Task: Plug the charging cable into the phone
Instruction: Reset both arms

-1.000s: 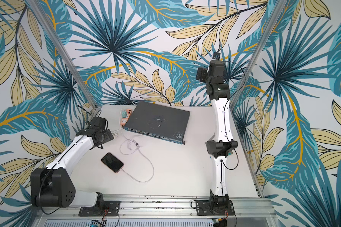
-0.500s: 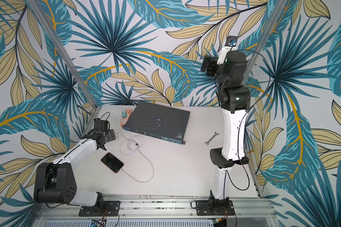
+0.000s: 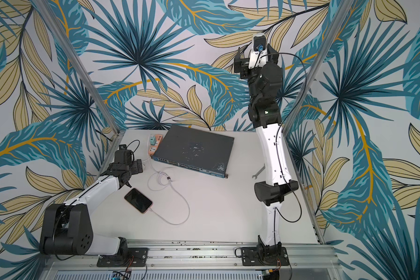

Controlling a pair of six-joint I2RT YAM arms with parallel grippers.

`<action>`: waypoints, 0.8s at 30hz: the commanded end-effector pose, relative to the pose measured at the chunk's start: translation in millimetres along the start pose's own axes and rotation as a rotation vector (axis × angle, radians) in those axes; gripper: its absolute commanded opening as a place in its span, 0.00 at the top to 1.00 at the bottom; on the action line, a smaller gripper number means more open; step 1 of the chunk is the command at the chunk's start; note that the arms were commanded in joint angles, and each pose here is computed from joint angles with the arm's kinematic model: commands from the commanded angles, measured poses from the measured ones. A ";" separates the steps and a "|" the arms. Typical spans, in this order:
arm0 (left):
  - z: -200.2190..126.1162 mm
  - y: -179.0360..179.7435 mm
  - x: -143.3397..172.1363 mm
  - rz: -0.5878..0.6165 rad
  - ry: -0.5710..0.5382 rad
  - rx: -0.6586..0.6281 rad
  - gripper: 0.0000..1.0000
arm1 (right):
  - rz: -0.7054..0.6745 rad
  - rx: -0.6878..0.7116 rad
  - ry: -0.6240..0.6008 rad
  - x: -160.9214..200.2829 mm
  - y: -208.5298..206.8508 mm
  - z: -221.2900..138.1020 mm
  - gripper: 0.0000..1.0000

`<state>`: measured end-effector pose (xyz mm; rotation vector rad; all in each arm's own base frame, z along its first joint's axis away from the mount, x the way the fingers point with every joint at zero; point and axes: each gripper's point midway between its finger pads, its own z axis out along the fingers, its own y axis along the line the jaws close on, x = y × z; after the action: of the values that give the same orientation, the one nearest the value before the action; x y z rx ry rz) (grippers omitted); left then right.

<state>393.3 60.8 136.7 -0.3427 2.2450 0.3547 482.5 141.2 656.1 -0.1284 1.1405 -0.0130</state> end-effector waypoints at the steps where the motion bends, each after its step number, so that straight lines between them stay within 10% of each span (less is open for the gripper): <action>1: -2.1 3.9 -16.3 -0.005 -0.051 -0.017 0.00 | -0.044 0.000 0.418 155.5 5.7 -23.8 0.00; 3: -3.0 3.1 -16.8 -0.007 -0.053 -0.011 0.00 | 0.066 0.036 0.158 179.7 -18.1 -97.5 0.00; 9: 2.1 -0.8 -7.5 -0.017 -0.022 0.002 0.00 | 0.145 0.155 0.398 321.1 -62.8 -231.4 0.01; 16: 11.5 -6.5 1.3 -0.011 -0.030 0.025 0.00 | 0.095 0.199 0.559 403.6 -76.7 -289.0 0.00; 24: 21.2 -2.5 4.4 -0.052 -0.164 0.101 0.00 | 0.048 0.193 0.406 402.1 -83.4 -320.6 0.00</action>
<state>393.3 66.1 107.6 -0.3355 2.2037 0.2943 369.1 -1.3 134.9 0.0914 1.7356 -0.1154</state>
